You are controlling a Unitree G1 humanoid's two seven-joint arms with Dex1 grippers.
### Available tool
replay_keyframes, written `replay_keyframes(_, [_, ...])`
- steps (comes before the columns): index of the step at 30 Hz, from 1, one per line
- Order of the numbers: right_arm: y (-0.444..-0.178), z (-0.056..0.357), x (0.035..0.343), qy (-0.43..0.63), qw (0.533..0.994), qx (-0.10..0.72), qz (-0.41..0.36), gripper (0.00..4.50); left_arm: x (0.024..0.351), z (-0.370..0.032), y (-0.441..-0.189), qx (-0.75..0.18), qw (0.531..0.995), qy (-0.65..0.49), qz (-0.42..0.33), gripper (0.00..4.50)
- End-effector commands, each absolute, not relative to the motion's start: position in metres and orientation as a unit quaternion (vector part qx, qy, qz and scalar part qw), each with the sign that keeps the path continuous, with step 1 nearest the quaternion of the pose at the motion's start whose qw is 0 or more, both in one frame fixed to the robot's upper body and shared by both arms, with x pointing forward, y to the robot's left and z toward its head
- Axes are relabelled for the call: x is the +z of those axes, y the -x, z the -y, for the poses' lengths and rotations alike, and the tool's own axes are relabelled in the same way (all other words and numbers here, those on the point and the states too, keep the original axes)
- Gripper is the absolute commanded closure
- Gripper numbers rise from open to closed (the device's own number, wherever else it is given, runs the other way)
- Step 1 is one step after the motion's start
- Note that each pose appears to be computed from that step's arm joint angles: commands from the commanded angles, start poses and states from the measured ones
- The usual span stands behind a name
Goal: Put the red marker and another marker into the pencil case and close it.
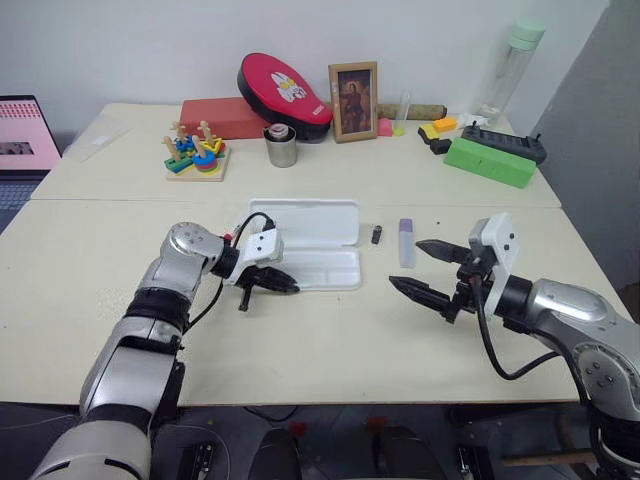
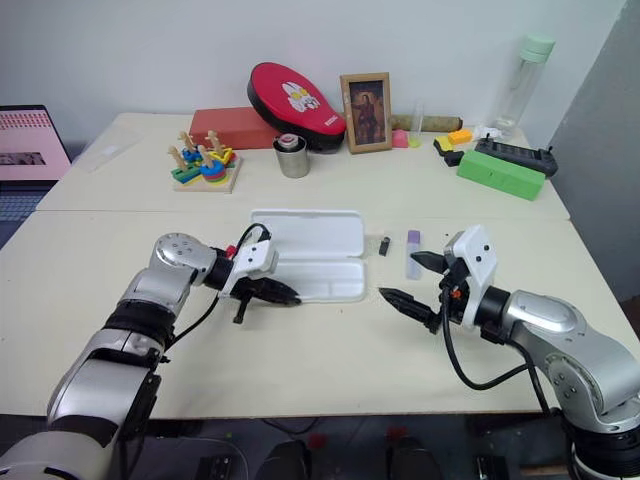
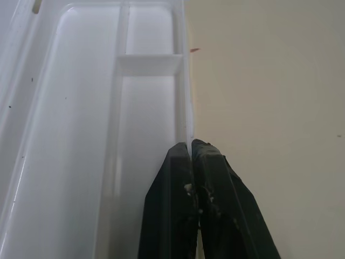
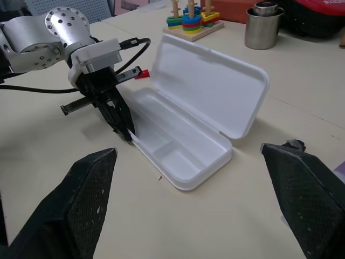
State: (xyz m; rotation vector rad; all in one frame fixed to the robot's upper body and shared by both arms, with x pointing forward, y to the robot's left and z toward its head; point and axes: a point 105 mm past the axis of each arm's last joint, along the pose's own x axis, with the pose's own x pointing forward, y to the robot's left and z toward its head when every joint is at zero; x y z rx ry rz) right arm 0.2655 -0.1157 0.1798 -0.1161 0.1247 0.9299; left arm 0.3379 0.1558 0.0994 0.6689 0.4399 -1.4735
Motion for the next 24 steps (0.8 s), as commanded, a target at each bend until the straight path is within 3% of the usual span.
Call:
replay_keyframes(1, [-0.253,0.114,0.187,0.076,0.877,0.471,-0.052,0.0,0.112,-0.144,-0.326,-0.666,0.661,-0.299,-0.174,4.47])
replay_keyframes(9, [-0.244,0.116,0.178,0.09,0.864,0.49,-0.075,0.0,0.106,-0.139,-0.306,-0.665,0.665,-0.283,-0.189,4.47])
replay_keyframes(23, [-0.244,0.111,0.175,0.09,0.856,0.503,-0.078,0.0,0.089,-0.142,-0.297,-0.648,0.678,-0.272,-0.214,4.47])
replay_keyframes(24, [-0.244,0.111,0.175,0.09,0.856,0.503,-0.078,0.0,0.089,-0.142,-0.297,-0.648,0.68,-0.271,-0.212,4.25])
